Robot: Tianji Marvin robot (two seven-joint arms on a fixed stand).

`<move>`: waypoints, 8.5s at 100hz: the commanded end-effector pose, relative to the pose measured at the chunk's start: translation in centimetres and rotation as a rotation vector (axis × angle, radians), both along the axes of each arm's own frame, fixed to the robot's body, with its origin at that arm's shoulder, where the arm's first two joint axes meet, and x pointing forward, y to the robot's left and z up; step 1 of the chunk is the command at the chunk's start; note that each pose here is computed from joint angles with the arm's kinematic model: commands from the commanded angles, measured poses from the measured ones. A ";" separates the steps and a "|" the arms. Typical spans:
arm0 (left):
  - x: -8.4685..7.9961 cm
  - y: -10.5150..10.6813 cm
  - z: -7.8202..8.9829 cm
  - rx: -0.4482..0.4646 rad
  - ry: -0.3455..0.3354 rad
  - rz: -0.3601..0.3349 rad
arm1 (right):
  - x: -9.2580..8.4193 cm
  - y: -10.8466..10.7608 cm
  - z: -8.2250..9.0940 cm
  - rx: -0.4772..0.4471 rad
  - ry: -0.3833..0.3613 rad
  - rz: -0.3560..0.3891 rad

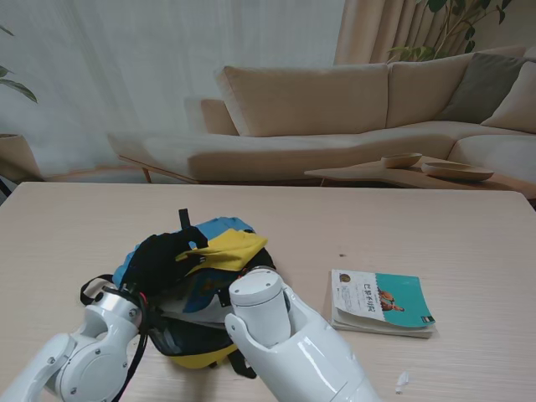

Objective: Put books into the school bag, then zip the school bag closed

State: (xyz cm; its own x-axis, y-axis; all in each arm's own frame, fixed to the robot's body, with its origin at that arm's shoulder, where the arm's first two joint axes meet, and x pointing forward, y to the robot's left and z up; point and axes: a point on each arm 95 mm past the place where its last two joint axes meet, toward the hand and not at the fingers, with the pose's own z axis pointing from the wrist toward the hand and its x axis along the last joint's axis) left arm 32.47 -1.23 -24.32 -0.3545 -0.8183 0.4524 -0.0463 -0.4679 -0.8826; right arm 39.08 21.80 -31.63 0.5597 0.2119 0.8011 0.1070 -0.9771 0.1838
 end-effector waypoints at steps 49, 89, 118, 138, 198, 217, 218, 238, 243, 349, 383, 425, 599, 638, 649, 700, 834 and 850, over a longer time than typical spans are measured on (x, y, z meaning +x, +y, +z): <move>-0.3 -0.4 0.1 0.006 0.011 -0.015 | -0.1 1.9 -0.4 0.027 -0.012 0.080; 0.1 -0.4 0.0 0.010 0.023 -0.010 | -1.4 -0.3 0.5 0.010 -0.061 0.152; 0.5 -0.3 0.0 0.006 0.027 -0.006 | -3.3 -1.8 0.4 -0.011 -0.133 0.243; 0.7 -0.3 -0.2 0.004 0.034 -0.005 | -5.0 -3.6 0.3 -0.006 -0.163 0.325; 0.7 0.1 -0.8 0.012 0.066 -0.022 | -8.3 -12.5 2.1 -0.133 -0.409 0.533; 0.3 -0.1 -1.2 0.009 0.078 -0.039 | -7.6 -15.7 2.7 -0.322 -0.511 0.591; 0.3 -0.1 -1.3 0.009 0.078 -0.039 | -7.6 -15.8 2.7 -0.333 -0.516 0.592; -0.1 -0.6 -2.0 0.039 0.108 -0.056 | -6.6 -18.6 2.9 -0.498 -0.567 0.615; -0.2 -0.6 -2.2 0.054 0.122 -0.061 | -6.3 -19.2 2.8 -0.536 -0.574 0.622; -2.3 0.4 -2.6 0.066 0.151 -0.046 | -1.1 -28.8 -3.6 -0.961 -0.359 0.608; -1.0 0.6 -3.3 0.037 0.147 -0.041 | -0.9 -29.4 -4.3 -1.035 -0.219 0.759; -1.5 0.6 -3.2 0.026 0.121 -0.044 | -1.3 -29.5 -6.4 -1.054 -0.122 0.809; -2.0 0.8 -3.0 0.055 0.088 -0.055 | -1.9 -28.4 -9.1 -1.134 -0.153 0.846; -2.1 0.8 -3.0 0.060 0.086 -0.054 | -2.2 -28.4 -10.7 -1.111 -0.107 0.868; -2.1 0.8 -3.0 0.063 0.084 -0.054 | -2.2 -28.3 -11.2 -1.107 -0.107 0.873; -2.1 0.8 -3.0 0.077 0.082 -0.055 | -1.9 -27.6 -12.6 -1.140 -0.169 0.866; -2.0 2.3 -2.8 0.070 0.121 -0.112 | -4.1 -29.4 -8.0 -1.111 -0.237 0.706; -1.8 2.5 -2.7 0.063 0.122 -0.127 | -3.6 -29.6 -8.0 -1.120 -0.216 0.695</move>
State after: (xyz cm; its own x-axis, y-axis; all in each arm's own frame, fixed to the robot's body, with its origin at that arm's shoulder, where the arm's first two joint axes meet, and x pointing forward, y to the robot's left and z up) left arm 30.78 1.34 -26.94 -0.3999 -0.8036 0.4409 -0.1905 -0.3977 -0.8975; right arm 36.02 -7.66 -37.99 -0.0653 0.9949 0.0765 0.3249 -0.0513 0.9444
